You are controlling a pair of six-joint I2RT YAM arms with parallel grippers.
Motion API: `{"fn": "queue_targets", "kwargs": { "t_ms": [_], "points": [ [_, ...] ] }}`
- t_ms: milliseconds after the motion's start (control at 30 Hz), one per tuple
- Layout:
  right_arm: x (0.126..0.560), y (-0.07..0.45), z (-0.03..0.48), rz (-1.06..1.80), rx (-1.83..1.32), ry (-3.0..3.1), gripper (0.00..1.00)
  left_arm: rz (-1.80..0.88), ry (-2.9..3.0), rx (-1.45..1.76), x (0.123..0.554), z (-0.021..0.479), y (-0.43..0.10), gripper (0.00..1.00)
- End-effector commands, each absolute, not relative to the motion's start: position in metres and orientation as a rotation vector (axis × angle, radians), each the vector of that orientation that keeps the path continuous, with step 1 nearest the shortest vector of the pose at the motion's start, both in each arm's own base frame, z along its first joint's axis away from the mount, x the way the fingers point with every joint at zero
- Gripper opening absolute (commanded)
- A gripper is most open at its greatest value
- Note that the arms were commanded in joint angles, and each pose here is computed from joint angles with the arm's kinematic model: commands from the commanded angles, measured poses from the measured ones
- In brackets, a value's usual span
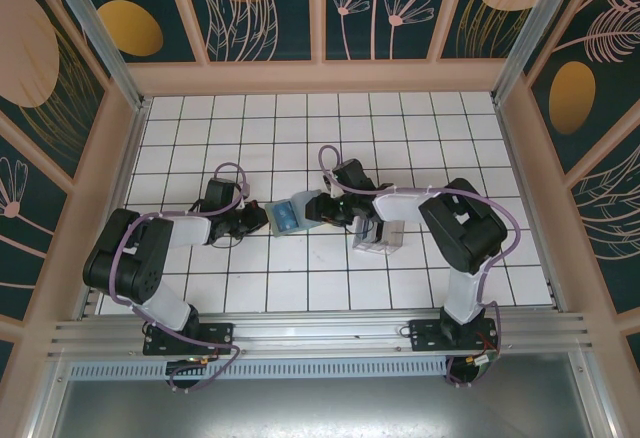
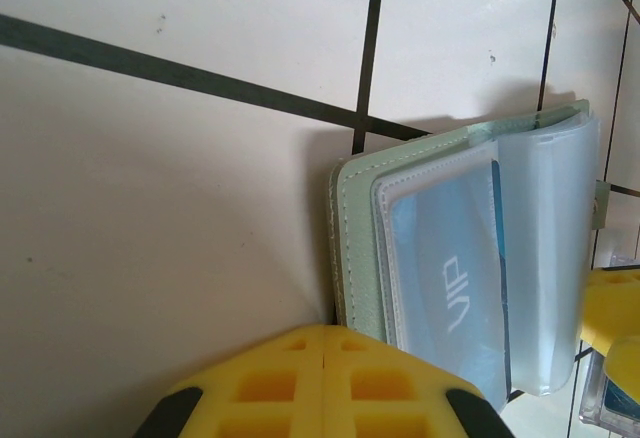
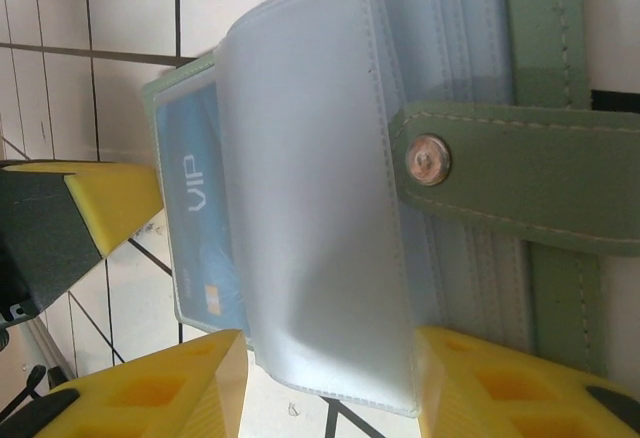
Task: Put the credit cards into the card holder
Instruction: Flip over the card slot in the card holder.
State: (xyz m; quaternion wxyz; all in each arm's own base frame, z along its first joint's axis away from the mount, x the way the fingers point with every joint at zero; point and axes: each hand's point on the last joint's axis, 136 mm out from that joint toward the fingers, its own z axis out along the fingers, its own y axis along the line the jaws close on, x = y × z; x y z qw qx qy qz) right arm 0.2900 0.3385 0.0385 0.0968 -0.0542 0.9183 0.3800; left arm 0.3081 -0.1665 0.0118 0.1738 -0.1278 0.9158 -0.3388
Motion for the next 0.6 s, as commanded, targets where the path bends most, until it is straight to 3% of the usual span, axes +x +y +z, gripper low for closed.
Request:
{"fn": "queue_targets", "kwargs": {
  "t_ms": [0, 567],
  "points": [
    [0.288, 0.349, 0.052, 1.190, -0.213, 2.680, 0.46, -0.894, 2.725, -0.411, 0.280, -0.017, -0.161, 0.02],
    [0.285, 0.372, 0.086, 1.260, -0.431, 2.548, 0.43, -0.905, 2.678, -0.360, 0.293, 0.006, -0.165, 0.03]
  ]
}}
